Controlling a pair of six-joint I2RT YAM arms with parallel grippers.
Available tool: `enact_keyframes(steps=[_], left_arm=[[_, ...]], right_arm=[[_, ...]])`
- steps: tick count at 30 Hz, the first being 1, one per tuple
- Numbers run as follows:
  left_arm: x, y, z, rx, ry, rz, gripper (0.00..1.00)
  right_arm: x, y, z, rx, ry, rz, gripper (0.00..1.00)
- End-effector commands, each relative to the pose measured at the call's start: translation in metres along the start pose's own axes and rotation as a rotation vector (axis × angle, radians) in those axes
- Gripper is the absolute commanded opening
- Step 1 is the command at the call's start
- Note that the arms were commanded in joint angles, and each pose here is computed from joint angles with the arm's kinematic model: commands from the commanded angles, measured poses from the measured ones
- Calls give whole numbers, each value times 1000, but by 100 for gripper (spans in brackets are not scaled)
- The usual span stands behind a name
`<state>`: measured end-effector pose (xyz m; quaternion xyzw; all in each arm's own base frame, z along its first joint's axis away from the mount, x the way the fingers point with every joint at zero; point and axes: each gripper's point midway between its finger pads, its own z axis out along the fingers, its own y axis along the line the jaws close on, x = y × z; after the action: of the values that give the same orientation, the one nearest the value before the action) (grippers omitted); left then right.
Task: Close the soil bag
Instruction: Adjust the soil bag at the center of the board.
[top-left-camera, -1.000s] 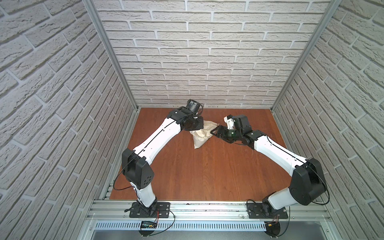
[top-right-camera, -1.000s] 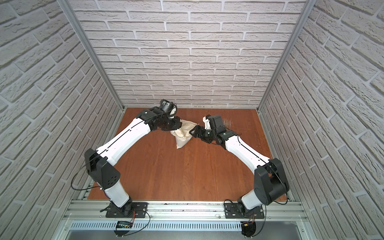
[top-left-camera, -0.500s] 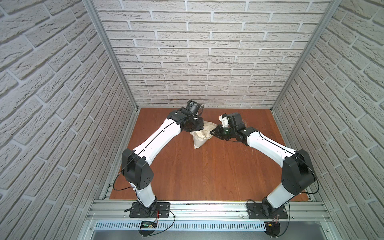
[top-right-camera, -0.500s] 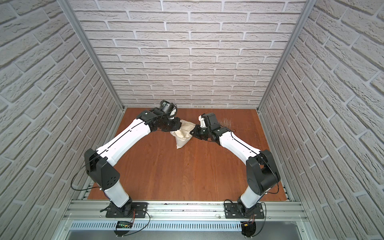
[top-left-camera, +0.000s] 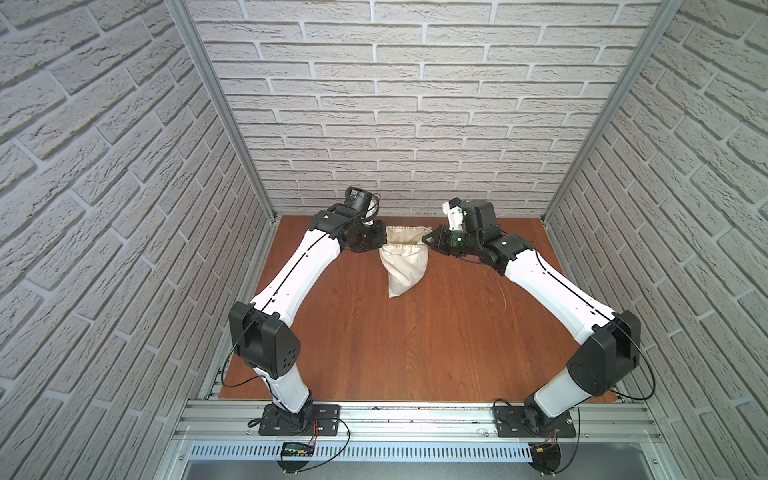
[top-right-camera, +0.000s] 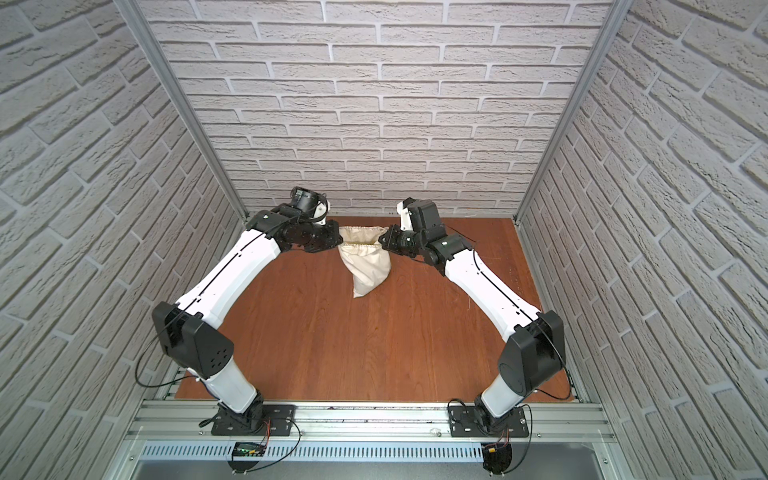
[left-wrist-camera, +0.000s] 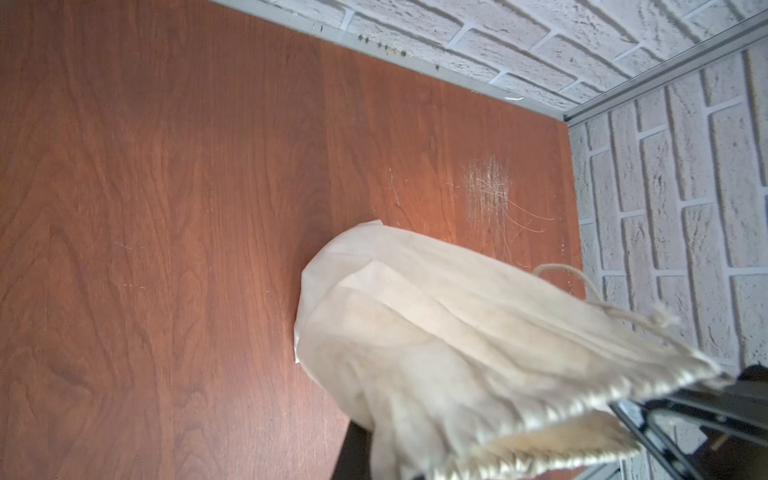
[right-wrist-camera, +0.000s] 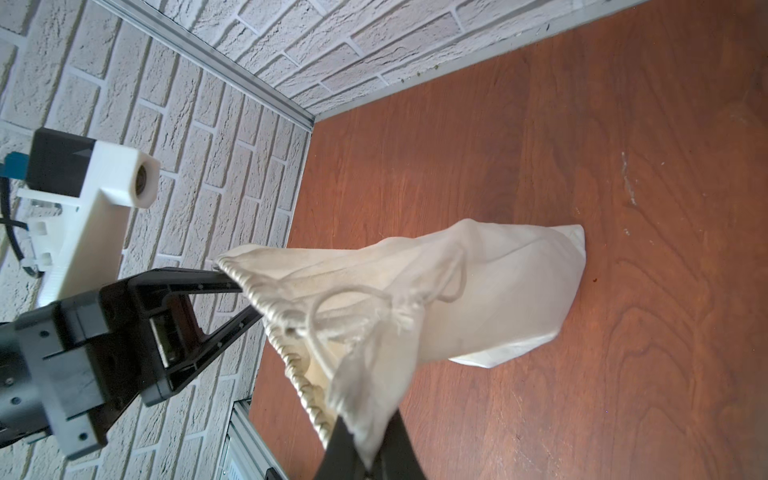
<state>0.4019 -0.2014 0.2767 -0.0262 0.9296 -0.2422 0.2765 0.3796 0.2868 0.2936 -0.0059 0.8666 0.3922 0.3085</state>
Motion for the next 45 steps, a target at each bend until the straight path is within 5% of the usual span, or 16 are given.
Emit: enact_keyframes(steps=[1, 10, 26, 29, 36, 45], left_arm=[[-4, -16, -34, 57, -50, 34, 0], [9, -33, -51, 141, -51, 28, 0], [72, -39, -40, 149, 22, 76, 0], [77, -39, -41, 152, 34, 84, 0], [83, -36, -48, 135, 45, 107, 0], [87, -32, -54, 118, 53, 117, 0]], right_arm=[[-7, 28, -36, -41, -57, -60, 3], [24, 58, -75, -64, -61, -133, 3], [120, 19, -83, -12, -13, -96, 5], [114, 8, -98, 90, -19, -157, 18], [81, 8, -139, 263, 26, -372, 73], [88, 53, -123, 72, 297, -567, 84]])
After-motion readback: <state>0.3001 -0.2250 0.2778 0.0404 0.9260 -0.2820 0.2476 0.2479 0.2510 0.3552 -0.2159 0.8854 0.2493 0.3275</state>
